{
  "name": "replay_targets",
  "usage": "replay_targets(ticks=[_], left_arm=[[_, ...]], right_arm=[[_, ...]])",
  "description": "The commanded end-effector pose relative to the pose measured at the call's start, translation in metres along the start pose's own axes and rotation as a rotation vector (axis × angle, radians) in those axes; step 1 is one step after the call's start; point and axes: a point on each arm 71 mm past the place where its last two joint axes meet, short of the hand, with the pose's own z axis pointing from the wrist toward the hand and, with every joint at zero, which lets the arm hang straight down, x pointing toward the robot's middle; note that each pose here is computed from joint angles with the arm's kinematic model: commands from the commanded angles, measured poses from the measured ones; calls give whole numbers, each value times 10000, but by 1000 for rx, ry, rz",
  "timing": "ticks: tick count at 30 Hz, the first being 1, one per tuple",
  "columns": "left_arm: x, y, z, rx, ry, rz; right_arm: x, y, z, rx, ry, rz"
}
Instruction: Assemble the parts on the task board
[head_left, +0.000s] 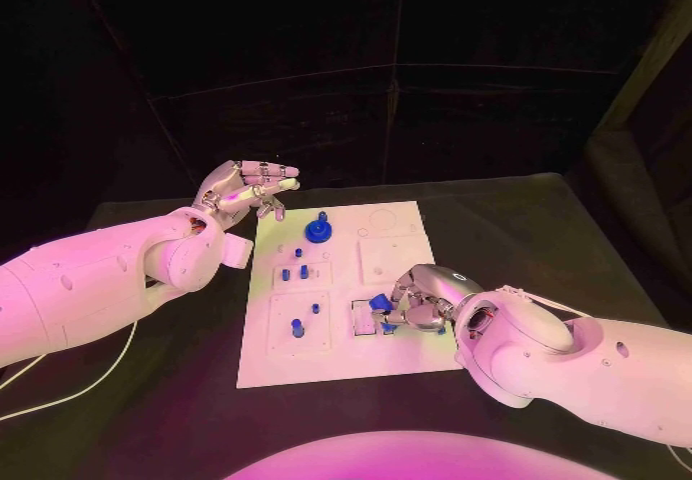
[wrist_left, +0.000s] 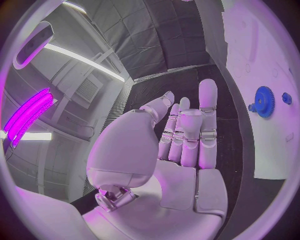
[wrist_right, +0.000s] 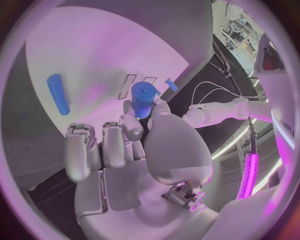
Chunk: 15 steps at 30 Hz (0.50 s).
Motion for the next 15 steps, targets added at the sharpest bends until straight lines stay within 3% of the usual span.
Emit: replay_targets(ticks=[1,15], left_arm=[[16,-14,9,9,7,-7],[30,-9,19,8,8,-7]], right_arm=[[36,32,34,28,29,2],[117,121,166,66,41,-6]])
